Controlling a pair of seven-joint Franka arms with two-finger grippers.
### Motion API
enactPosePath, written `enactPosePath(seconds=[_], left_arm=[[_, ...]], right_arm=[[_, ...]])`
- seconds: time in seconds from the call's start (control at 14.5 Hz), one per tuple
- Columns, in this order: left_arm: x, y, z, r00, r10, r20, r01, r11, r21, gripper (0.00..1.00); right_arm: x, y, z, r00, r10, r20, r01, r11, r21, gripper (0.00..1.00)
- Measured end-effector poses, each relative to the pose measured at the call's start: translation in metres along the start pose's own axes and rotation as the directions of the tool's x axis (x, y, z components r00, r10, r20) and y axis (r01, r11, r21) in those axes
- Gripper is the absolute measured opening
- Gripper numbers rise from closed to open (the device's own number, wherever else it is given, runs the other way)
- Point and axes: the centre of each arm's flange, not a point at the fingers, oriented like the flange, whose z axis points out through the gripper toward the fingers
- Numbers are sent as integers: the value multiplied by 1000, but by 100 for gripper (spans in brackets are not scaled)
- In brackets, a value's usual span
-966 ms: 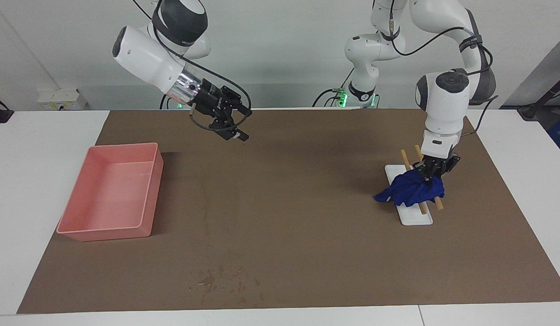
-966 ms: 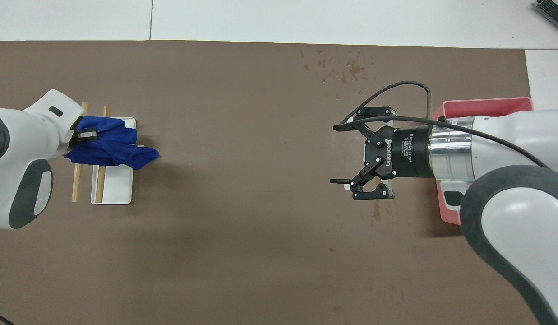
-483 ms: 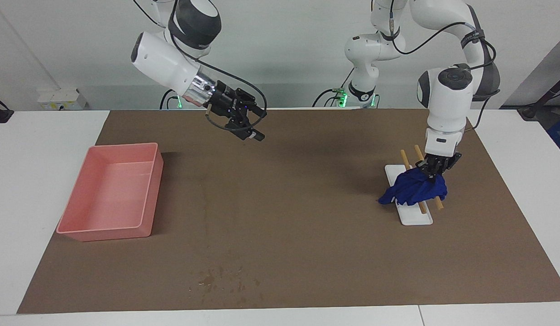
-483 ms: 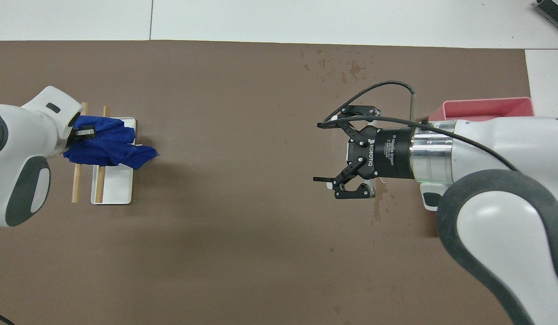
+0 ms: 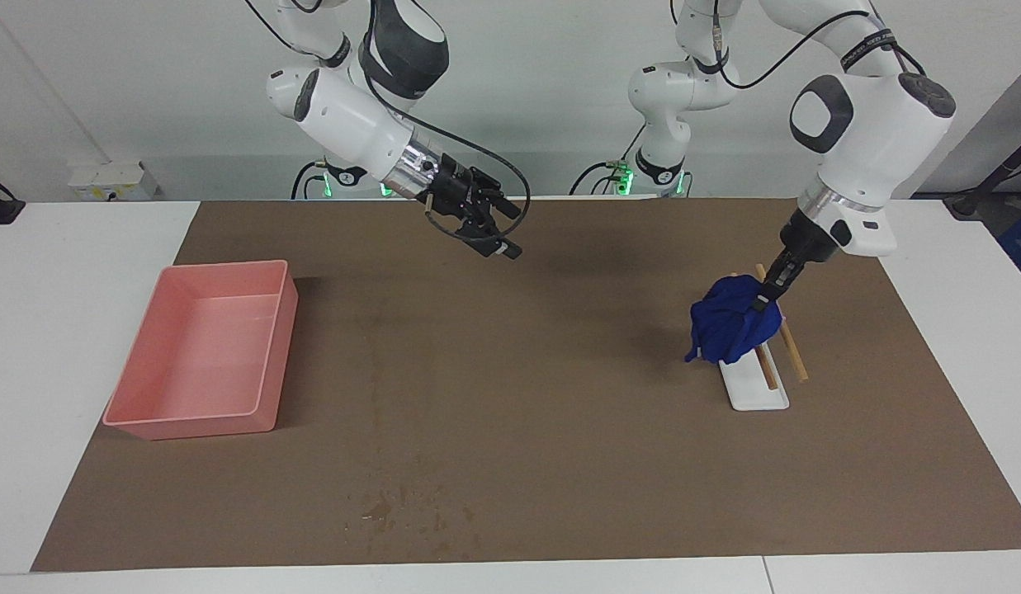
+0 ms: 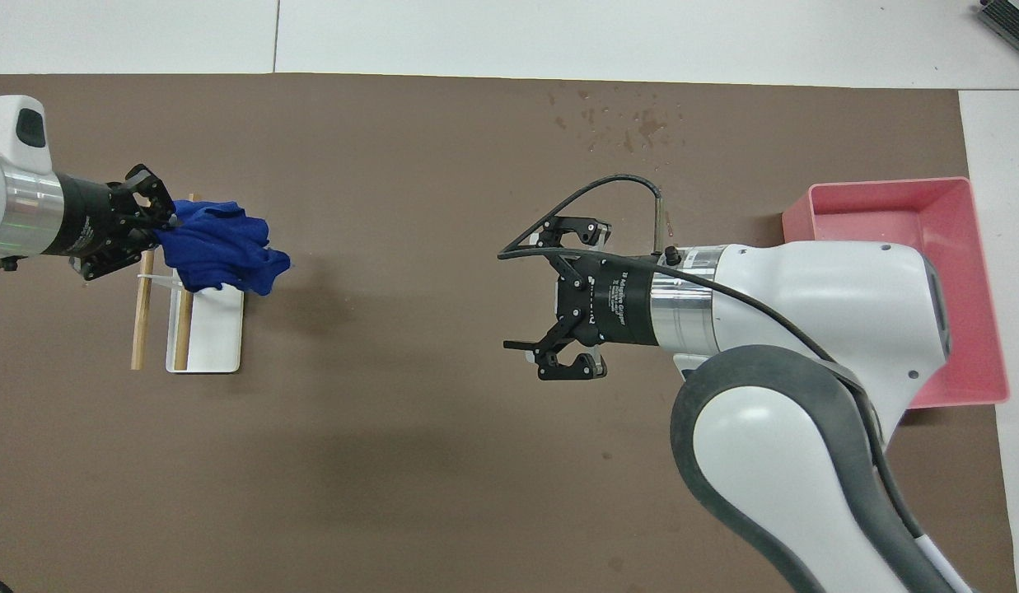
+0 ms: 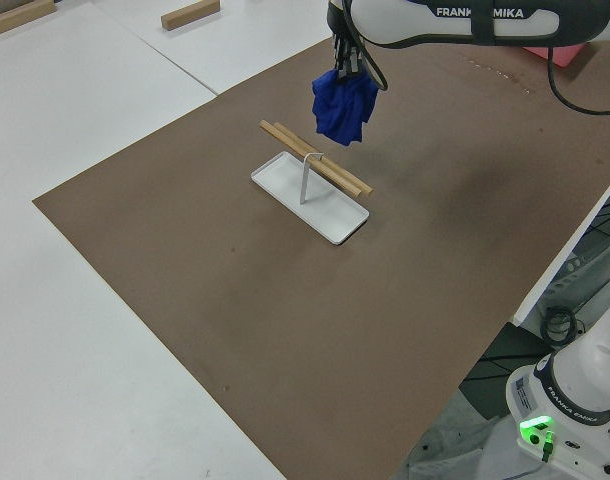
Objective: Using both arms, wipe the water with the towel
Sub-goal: 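Carry the blue towel toward the right gripper with the left gripper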
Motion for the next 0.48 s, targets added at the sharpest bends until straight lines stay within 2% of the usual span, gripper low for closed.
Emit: enactPosePath(seconds=[0.07, 0.21, 0.48], left_arm=[[-9, 3, -2, 992, -117, 56, 118, 993, -25, 15], [-30, 12, 0, 955, -261, 143, 267, 963, -30, 15], [-109, 34, 28, 925, -316, 212, 314, 948, 44, 15]], right_arm=[[0, 0, 0, 1000, 1, 0, -1, 1000, 1, 100], [0, 0, 0, 1000, 1, 0, -1, 1000, 1, 100], [0, 0, 0, 1000, 1, 0, -1, 1000, 1, 100]])
